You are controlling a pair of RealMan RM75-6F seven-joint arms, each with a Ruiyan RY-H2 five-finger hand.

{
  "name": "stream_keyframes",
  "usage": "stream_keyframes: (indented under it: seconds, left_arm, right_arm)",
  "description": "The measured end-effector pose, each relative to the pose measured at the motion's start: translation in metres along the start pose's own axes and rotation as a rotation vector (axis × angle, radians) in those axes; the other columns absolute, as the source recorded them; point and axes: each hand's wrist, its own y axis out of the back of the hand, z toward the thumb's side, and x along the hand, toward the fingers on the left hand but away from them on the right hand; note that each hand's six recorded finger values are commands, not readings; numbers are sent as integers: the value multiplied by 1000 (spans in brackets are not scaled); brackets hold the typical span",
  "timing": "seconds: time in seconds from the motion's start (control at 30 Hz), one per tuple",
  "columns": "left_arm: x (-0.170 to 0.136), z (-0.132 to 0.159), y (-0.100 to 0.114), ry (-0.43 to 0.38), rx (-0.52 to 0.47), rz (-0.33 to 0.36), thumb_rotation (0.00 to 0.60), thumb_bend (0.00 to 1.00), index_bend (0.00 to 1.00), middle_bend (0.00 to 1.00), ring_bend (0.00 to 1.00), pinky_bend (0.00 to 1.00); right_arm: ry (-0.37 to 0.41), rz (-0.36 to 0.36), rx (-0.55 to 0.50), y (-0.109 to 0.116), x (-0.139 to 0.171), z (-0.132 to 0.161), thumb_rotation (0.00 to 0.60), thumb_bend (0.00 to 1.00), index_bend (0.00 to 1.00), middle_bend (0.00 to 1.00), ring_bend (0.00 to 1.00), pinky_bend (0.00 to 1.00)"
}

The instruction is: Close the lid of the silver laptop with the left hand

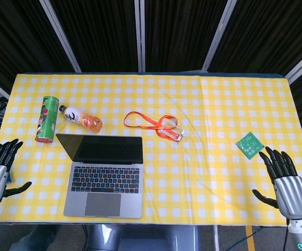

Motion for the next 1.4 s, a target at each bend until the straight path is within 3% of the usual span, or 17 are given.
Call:
stream_keyframes:
  seconds: [0.3,0.4,0.53,0.6,0.9,1.07,1.2,1.4]
  left_arm:
    - [-1,-1,0,1,-11,-6,600,14,0,0,0,0]
    - [1,0,-1,1,-19,-17,600,293,0,0,0,0]
    - [11,7,-4,-15,-55,-50,600,886,0,0,0,0]
    - [24,15,-4,-41,-69,-65,600,995,0,0,0,0]
    - [94,72,-3,-232,-77,-199,600,1000,46,0,0,0]
    - [122,95,-8,-271,-88,-269,600,1000,115,2,13,14]
    - [140,109,-12,-275,-112,-301,600,1000,168,59,90,98]
    - [150,118,-20,-267,-136,-322,600,1000,266,205,224,313]
  right_arm:
    - [-1,2,1,0,0,0,600,0,0,0,0,0]
    - [-4,-2,-5,1,0,-1,600,0,0,0,0,0]
    - [-11,-1,-6,1,0,-2,600,0,0,0,0,0]
    - [-15,5,-4,0,-1,-4,600,0,0,0,0,0]
    - [-26,1,2,0,-2,-6,600,0,0,0,0,0]
    - [-31,8,2,-2,-3,-7,600,0,0,0,0,0]
    - [-34,10,2,-2,-3,-8,600,0,0,0,0,0]
    - [-39,3,-2,-1,-3,-9,600,0,0,0,0,0]
